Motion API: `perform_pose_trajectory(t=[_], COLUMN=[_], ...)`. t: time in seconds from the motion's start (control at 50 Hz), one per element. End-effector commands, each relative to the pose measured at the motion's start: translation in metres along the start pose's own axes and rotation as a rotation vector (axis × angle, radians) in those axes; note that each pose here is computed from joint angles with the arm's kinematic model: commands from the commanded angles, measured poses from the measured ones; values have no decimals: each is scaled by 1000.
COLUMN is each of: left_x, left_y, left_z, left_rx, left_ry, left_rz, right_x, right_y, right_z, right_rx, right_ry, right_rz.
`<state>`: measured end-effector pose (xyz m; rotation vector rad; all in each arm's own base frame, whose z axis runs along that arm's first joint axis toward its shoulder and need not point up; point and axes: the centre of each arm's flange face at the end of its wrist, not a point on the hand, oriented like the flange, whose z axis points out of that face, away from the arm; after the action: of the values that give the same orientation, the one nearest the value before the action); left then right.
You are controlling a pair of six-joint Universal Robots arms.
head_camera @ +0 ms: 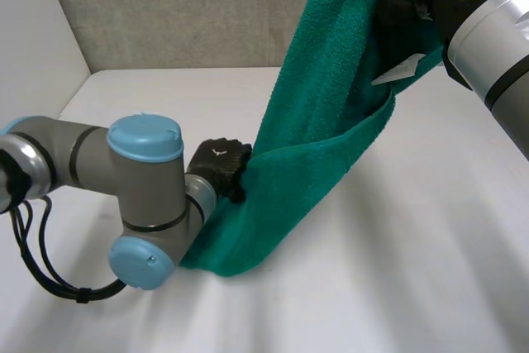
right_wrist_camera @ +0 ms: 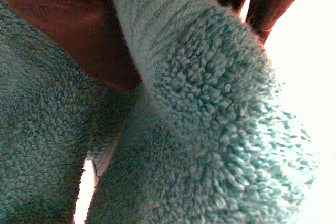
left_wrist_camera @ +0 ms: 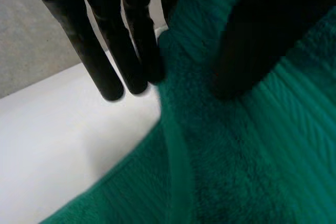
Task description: Fold the towel.
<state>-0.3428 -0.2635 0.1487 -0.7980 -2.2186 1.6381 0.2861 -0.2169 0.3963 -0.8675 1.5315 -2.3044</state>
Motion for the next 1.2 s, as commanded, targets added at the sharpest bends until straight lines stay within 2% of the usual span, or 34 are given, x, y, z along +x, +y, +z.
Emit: perform_pose_trajectory(t=[0.02, 0.06, 0.12, 0.14, 0.22, 0.3, 0.48, 0.6, 0.66, 0.8, 0.94, 1.02, 1.04, 1.1, 1.12, 1.2], left_x=[-8, -24, -30, -31, -35, -35, -28, -20, -19, -34, -48, -44, -43, -33, -30, -18], left_y=[-12, -45, -58, -60, -67, -70, -57, -41, -35, -26, -27, -29, -30, -35, -36, -37], left_z=[-4, -29, -43, -48, -75, -107, -142, -143, -138, -114, -112, -116, -118, -126, -128, -135], left_rx=[30, 111, 151, 160, 178, 194, 181, 134, 114, 63, 63, 66, 70, 92, 96, 103], left_ry=[-44, -108, -124, -128, -131, -135, -84, -22, -23, -76, -135, -120, -115, -83, -75, -40], left_rz=[-9, -27, -33, -33, -29, -28, -22, -24, -24, -33, -44, -41, -39, -28, -25, -11], right_x=[6, 10, 21, 21, 44, 43, 36, 20, 4, 9, 20, 22, 21, 18, 11, -4], right_y=[15, 35, 74, 74, 143, 174, 207, 235, 241, 232, 186, 170, 158, 154, 154, 158], right_z=[0, 8, 22, 22, 37, 41, 48, 51, 54, 60, 54, 41, 25, 15, 0, -23], right_rx=[-89, -164, -278, -278, -479, -576, -642, -683, -681, -647, -577, -574, -580, -586, -607, -637], right_ry=[40, 55, 80, 80, 120, 108, 77, 38, 19, 62, 83, 79, 60, 36, -17, -119], right_rz=[-3, -5, -17, -17, -78, -105, -96, -77, -47, 18, 31, 24, 10, 0, -7, -9])
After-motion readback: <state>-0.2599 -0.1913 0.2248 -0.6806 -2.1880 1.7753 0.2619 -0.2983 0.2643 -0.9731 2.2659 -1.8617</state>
